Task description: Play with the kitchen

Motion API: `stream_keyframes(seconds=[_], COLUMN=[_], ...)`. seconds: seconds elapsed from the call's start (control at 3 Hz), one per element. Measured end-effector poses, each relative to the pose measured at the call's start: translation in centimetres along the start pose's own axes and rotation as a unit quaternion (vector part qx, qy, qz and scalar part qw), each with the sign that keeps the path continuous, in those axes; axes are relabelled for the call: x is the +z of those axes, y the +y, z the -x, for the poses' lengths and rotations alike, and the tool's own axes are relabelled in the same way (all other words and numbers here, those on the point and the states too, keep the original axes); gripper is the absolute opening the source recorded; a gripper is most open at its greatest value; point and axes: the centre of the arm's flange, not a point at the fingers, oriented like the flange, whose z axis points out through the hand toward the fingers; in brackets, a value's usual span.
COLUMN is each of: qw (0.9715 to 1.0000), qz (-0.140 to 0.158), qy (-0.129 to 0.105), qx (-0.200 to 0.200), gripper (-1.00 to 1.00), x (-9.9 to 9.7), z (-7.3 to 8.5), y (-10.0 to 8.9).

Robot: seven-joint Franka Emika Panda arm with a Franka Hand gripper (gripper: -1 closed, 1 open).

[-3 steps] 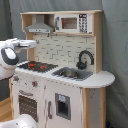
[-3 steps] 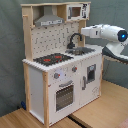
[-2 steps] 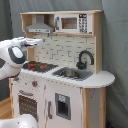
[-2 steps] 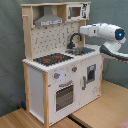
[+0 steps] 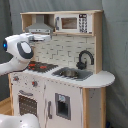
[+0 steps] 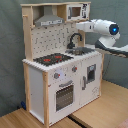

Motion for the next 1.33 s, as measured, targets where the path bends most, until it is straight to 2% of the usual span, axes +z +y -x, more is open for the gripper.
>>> stream_keyframes(seconds=[0.67,1.0,1.33], qw=[0.9998,0.9995,0.9988], qz=[-0.004,-0.009,-0.012], qy=[0.017,0.029,0.044], qx=[0.007,0.012,0.016], gripper=[1.0,1.0,1.0], x=[4.7,7.1,9.2], z=[1.1,1.2,0.3], y=[1.6,1.5,1.5])
